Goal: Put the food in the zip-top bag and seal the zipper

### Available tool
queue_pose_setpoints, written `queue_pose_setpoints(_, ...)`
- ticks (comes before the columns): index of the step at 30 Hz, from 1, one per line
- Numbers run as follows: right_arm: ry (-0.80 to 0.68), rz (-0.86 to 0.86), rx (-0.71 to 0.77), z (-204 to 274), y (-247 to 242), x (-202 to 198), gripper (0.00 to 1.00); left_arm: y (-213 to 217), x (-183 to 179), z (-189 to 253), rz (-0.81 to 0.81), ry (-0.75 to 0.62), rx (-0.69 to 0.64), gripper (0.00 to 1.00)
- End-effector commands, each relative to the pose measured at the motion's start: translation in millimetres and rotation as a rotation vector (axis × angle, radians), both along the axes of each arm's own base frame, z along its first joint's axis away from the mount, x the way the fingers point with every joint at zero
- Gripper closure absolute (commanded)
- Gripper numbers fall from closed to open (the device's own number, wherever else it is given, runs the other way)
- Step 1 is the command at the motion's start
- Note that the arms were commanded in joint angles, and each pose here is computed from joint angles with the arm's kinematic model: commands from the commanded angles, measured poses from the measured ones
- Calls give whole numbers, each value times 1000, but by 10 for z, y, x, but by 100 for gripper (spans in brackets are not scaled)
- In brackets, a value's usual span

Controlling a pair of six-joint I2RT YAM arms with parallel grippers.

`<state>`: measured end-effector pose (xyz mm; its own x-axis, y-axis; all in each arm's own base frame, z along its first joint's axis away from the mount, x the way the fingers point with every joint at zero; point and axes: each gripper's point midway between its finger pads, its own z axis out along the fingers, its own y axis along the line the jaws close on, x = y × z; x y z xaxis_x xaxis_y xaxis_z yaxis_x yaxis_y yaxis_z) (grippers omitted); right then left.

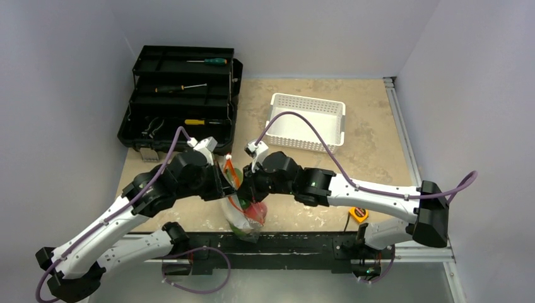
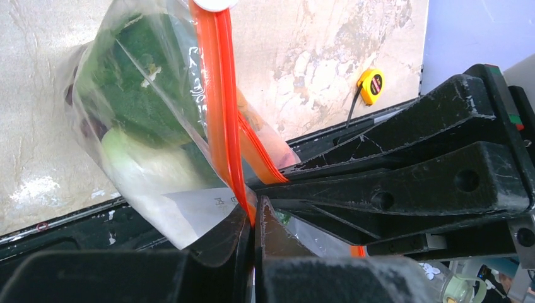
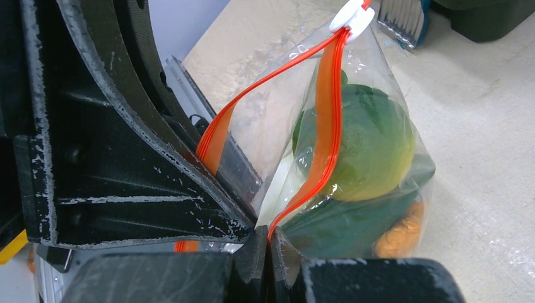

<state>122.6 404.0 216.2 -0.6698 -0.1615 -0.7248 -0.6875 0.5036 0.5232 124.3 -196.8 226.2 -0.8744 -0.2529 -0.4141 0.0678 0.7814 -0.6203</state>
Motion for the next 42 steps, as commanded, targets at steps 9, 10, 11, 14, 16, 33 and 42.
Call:
queue_pose_setpoints(9,46,74,302,764,63,-280,100,-18,271,298,-22,-201,28,100)
queue_pose_setpoints(10,52,64,314,748,72,-270,100,-39,286,332,-34,-211,31,100)
queue_pose_setpoints(11,59,60,328,741,82,-268,100,-65,297,350,-45,-213,33,100)
queue_pose_setpoints(14,63,48,332,642,86,-251,100,-114,316,348,-62,-209,38,100)
queue_pose_setpoints(16,64,51,320,572,76,-258,100,-128,302,285,-69,-193,42,100)
queue_pose_setpoints(33,19,136,451,727,88,-370,69,-142,97,26,-235,-200,61,100)
queue_pose_setpoints(42,-7,121,465,485,16,-345,62,-154,47,67,-268,-225,34,83)
